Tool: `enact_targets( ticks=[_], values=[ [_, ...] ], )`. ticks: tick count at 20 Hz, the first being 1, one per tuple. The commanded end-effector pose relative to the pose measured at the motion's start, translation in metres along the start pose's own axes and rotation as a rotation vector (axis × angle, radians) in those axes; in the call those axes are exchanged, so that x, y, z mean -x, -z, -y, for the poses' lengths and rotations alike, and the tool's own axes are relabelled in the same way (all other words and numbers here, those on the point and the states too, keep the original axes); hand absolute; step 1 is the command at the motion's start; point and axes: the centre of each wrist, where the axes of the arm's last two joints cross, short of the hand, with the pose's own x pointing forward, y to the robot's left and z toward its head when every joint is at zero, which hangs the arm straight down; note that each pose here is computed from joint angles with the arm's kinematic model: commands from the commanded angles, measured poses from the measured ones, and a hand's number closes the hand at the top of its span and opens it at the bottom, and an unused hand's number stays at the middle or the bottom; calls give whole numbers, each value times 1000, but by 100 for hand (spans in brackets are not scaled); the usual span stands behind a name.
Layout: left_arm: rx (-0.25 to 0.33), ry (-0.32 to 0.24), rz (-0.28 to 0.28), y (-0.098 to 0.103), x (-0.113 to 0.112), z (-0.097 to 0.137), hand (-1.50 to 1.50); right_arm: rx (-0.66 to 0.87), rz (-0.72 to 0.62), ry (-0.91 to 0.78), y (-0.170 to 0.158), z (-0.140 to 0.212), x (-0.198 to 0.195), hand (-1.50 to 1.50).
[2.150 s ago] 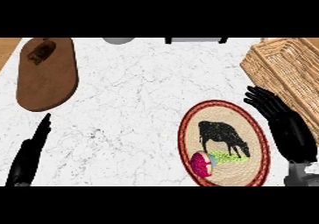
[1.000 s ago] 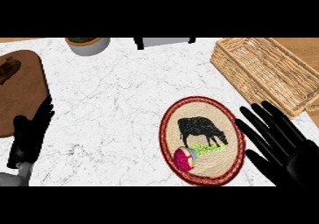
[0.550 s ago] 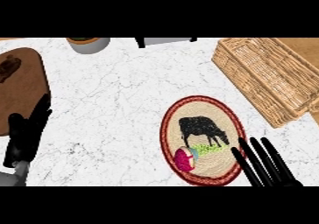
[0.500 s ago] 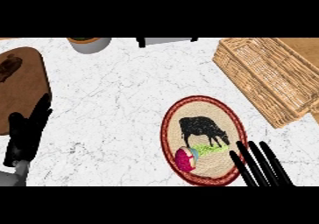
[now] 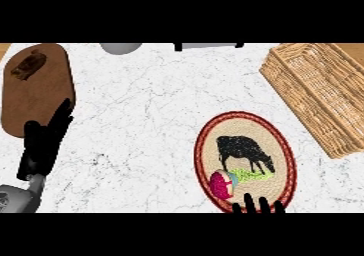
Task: Pick the cupcake from the placemat and place it in the basket
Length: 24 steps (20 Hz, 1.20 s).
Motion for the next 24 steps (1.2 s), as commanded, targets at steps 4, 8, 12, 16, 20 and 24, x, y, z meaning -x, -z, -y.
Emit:
enact_targets(
  ticks=[4,8,12,16,20,24],
  values=[
    [52,0,26,8,-5,14,0,109,-97,-69,-14,16,-71,-150],
    [53,14,41,22,-12,23,0,107,-96,-101,-9,3,-73,-150],
    [58,5,37,24,-30,34,0,64,-117,-85,-11,-10,-62,-150],
    [83,5,57,13,-31,23,0,61,-127,-91,-3,-12,-72,-150],
    [86,11,52,19,-20,25,0,66,-134,-92,6,-26,-64,-150],
    [75,27,46,19,-12,21,0,67,-133,-81,17,-30,-65,-150]
  ],
)
